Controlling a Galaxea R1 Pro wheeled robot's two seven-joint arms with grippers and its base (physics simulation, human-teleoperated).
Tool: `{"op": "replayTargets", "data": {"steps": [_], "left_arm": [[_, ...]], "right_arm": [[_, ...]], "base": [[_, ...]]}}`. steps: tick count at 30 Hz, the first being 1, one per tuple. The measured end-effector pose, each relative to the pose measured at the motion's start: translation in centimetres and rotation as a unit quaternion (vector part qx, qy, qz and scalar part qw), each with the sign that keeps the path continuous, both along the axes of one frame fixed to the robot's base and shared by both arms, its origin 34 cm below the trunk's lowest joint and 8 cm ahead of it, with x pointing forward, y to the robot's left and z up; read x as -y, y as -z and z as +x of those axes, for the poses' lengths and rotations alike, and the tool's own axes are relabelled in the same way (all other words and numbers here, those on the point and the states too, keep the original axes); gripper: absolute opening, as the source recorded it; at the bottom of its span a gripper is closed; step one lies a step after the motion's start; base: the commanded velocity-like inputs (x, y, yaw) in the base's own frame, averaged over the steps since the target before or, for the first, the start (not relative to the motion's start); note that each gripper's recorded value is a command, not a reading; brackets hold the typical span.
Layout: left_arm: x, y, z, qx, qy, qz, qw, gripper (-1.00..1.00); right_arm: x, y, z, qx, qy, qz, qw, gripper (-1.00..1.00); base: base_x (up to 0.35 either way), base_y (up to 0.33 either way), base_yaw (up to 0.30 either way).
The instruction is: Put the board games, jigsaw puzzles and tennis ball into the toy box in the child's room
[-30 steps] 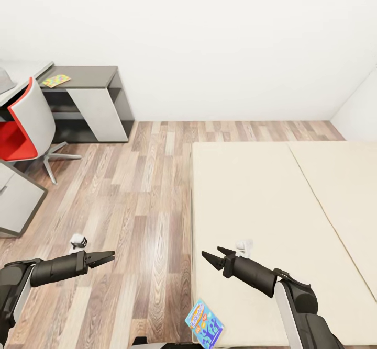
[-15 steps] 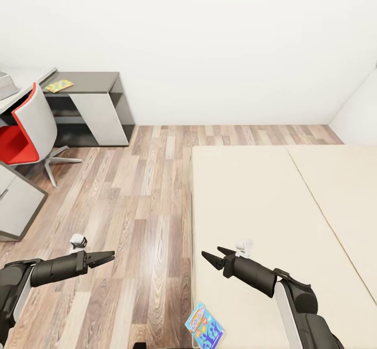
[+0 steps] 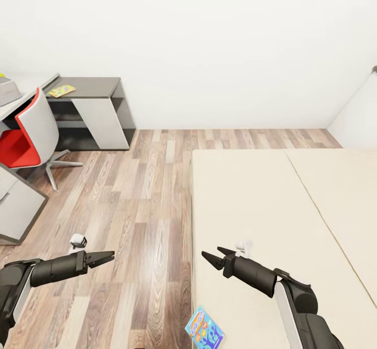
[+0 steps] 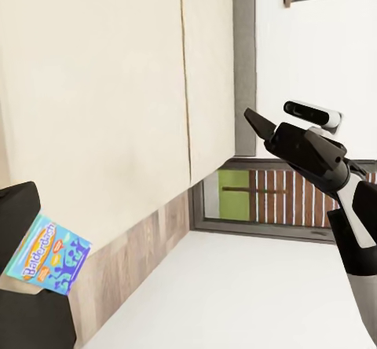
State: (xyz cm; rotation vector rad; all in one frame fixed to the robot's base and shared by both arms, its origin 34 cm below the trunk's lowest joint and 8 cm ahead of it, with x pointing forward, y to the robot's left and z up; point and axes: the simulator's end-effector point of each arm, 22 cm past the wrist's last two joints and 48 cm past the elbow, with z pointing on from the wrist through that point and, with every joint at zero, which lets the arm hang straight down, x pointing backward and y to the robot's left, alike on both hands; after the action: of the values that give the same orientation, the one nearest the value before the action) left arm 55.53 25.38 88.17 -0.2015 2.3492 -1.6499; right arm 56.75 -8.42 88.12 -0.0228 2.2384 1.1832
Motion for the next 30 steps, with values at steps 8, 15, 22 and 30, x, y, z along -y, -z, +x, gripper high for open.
{"op": "replayTargets", "data": {"steps": [8,15,22,30], "left_arm": [[0.0,-0.6,0.2,0.007,0.000,0.000,1.0000,1.00],[-0.2,-1.2,0.4,0.013,-0.003,0.000,0.9999,1.00],[-0.2,-1.7,0.5,0.019,-0.004,0.000,0.9998,1.00],[-0.2,-2.3,0.7,0.026,-0.004,0.000,0.9997,1.00]], "right_arm": [[0.0,-0.6,0.2,0.007,0.000,0.000,1.0000,1.00],[0.0,-1.1,0.3,0.012,0.000,0.000,0.9999,1.00],[0.0,-1.7,0.4,0.018,0.000,-0.001,0.9998,1.00],[0.0,-2.2,0.6,0.025,0.000,-0.001,0.9997,1.00]], "base": [[0.000,0.000,0.000],[0.000,0.000,0.000],[0.000,0.000,0.000],[0.000,0.000,0.000]]}}
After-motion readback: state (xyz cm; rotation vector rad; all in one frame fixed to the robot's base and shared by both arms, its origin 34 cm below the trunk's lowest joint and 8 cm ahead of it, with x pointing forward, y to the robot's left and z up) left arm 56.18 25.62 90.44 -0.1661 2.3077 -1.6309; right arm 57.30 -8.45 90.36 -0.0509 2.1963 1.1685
